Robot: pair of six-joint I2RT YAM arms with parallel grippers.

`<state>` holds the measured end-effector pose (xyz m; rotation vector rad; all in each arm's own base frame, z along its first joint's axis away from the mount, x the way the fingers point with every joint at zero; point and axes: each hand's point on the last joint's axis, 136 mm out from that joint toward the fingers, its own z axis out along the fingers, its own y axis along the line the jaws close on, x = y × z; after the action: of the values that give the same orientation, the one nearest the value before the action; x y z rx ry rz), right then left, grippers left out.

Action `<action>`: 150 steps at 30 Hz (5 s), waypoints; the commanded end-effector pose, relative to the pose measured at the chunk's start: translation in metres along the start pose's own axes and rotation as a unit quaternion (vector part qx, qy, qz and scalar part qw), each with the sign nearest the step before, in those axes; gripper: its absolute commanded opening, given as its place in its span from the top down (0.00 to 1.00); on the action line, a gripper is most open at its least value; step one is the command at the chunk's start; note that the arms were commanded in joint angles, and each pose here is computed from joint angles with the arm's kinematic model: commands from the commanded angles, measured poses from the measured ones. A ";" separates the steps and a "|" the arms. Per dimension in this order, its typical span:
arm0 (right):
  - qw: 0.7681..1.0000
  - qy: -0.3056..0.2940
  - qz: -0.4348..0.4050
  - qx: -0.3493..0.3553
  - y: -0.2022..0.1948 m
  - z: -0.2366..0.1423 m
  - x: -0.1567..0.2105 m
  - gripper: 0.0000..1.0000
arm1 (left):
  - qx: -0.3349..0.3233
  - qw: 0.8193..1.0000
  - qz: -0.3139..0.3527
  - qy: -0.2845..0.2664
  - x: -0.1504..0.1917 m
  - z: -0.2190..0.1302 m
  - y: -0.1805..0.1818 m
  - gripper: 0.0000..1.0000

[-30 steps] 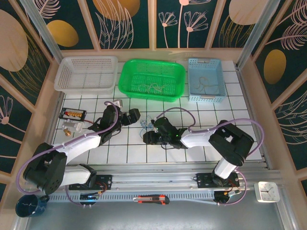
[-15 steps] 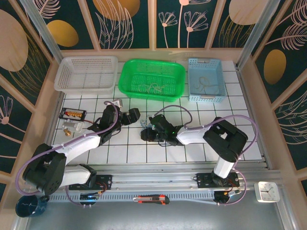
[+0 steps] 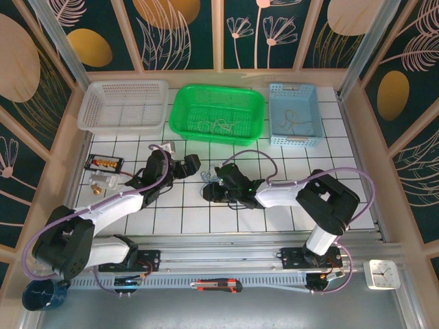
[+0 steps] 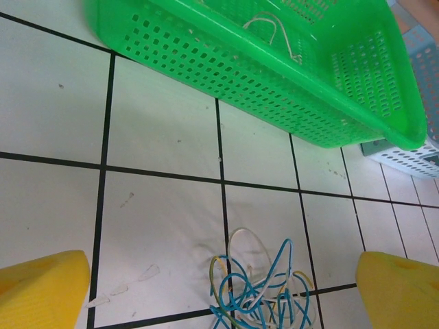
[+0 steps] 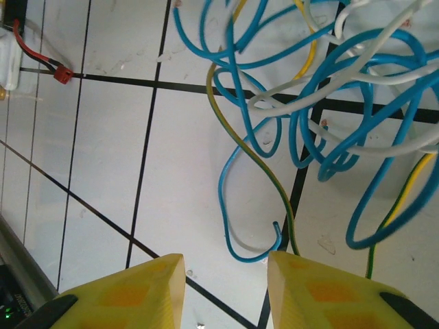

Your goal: Untangle the cables

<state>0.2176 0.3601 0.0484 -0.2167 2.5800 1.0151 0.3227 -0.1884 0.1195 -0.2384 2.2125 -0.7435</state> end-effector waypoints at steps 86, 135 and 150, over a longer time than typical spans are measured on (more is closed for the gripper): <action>0.962 -0.189 -0.119 -0.156 0.140 -0.188 -0.156 1.00 | 0.172 0.971 0.159 -0.045 -0.006 0.019 -0.076 0.04; 0.903 -0.307 -0.127 -0.273 0.182 -0.293 -0.222 1.00 | 0.262 0.952 0.150 -0.057 -0.007 -0.040 -0.105 0.10; 0.927 -0.241 -0.133 -0.256 0.183 -0.239 -0.195 1.00 | 0.275 0.930 0.191 -0.151 -0.080 -0.050 -0.160 0.17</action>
<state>0.2893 0.3238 0.3965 -0.3382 1.7698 1.4058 0.3219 -0.2647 0.2799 0.3286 1.6518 -1.0292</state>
